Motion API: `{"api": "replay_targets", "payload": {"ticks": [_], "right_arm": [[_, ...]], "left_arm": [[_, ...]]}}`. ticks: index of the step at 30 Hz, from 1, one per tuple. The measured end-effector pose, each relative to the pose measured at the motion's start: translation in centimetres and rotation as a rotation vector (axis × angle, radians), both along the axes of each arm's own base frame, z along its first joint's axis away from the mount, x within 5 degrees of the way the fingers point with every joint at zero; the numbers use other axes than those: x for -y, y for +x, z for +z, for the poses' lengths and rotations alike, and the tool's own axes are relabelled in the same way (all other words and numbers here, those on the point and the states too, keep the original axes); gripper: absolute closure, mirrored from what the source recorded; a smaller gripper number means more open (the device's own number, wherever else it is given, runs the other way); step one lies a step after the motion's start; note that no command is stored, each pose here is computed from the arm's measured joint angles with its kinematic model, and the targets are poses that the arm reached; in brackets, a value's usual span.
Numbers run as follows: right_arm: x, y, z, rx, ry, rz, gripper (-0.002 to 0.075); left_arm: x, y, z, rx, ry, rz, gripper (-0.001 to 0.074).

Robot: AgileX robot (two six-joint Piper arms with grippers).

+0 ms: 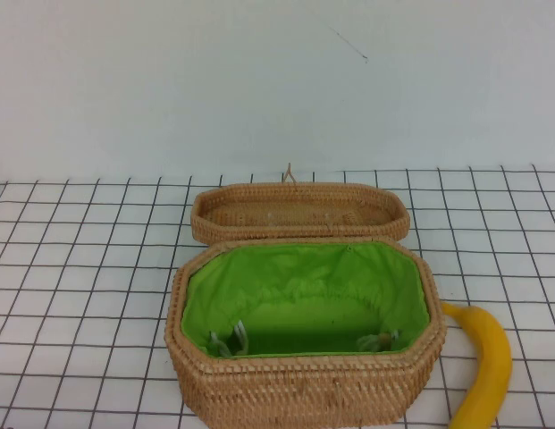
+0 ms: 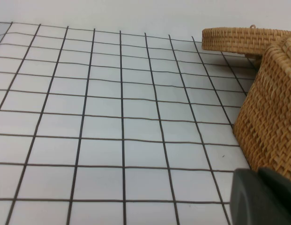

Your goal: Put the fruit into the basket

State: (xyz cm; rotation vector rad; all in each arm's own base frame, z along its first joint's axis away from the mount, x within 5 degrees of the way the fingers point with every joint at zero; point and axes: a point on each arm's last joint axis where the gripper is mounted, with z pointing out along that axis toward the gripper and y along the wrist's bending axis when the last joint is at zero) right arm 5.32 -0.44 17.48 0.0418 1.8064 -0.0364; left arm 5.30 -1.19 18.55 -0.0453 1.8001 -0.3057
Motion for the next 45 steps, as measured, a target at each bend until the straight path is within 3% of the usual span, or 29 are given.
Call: {"api": "replay_targets", "payload": {"ticks": [8,11,14,20,30,41,45], "right_arm": [[-0.2,0.2,1.0,0.111,0.05,0.018,0.0729],[-0.3,0.2,1.5,0.166,-0.008,0.03,0.0729],[-0.2,0.2,1.3,0.138,-0.088,0.032,0.0729],[0.0,0.1,0.2,0.02,-0.087,0.015,0.0729],[0.0,0.1,0.2,0.024,-0.087,0.015,0.0729],[-0.2,0.1,0.5,0.058,-0.013,0.022,0.0729],[-0.4,0.2,1.3,0.156,0.079,0.029,0.0729]], "left_arm": [[0.0,0.0,0.0,0.0,0.0,0.0,0.0738],[0.0,0.0,0.0,0.0,0.0,0.0,0.0738],[0.0,0.0,0.1,0.014,-0.002,0.002,0.0738],[0.0,0.0,0.0,0.0,0.0,0.0,0.0738],[0.0,0.0,0.1,0.014,-0.002,0.002,0.0738],[0.0,0.0,0.1,0.014,-0.002,0.002,0.0738],[0.0,0.0,0.1,0.014,-0.002,0.002,0.0738]]}}
